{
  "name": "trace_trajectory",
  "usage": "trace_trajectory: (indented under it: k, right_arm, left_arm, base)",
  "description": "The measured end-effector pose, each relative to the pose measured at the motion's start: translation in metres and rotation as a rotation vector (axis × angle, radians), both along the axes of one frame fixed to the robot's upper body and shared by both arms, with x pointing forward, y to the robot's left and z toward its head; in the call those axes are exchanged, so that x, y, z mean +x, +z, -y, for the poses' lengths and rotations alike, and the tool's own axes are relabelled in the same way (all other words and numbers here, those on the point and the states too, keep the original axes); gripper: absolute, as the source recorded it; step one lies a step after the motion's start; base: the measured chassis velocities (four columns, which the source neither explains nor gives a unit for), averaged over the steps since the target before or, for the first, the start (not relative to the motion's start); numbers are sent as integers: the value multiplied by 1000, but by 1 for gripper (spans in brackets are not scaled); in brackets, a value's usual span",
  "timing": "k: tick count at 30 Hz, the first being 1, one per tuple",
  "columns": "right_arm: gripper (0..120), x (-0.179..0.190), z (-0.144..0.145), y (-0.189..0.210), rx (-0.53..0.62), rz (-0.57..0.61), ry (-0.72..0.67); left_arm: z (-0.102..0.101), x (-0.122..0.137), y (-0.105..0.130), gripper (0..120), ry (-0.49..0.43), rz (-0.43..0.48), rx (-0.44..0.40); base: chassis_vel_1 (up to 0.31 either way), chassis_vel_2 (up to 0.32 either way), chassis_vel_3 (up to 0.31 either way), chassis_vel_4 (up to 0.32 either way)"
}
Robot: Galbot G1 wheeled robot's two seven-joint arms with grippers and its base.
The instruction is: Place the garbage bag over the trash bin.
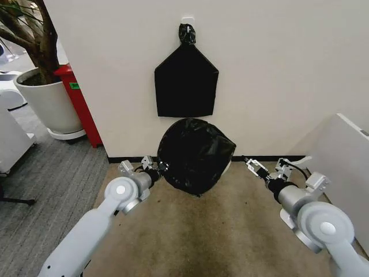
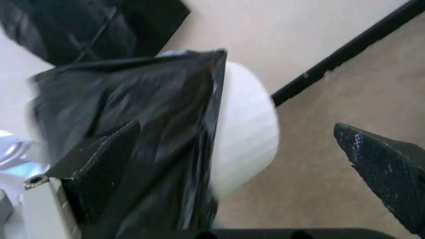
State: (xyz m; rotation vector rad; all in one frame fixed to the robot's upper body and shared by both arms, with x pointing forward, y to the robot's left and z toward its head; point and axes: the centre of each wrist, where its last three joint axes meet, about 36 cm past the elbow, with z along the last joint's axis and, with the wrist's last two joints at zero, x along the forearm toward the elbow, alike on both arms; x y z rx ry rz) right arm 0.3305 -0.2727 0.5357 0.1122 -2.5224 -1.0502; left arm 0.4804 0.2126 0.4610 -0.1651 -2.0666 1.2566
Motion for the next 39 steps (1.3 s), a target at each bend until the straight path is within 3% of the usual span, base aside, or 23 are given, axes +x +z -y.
trace_trajectory:
  k: [5,12,24,31,39]
  right_arm:
    - [100,-22,-13,-37,21,0,65]
    - [100,-33,-38,-67,-4,-10,95]
    - [100,-31,-52,-90,-27,-86,89]
    - [100,-17,-40,-123,-121,-157,25]
    - [100,-31,-34,-127,-150,-172,0]
  left_arm:
    - [5,8,2,0,-14,-132,-142]
    - [14,9,4,0,-30,-220,-185]
    - [22,12,10,0,-43,-220,-180]
    - [20,8,15,0,-48,-211,-168]
    - [21,7,20,0,-37,-211,-171]
  base:
    - [0,0,0,0]
    - [0,0,0,0]
    - [0,0,0,0]
    - [0,0,0,0]
    - [0,0,0,0]
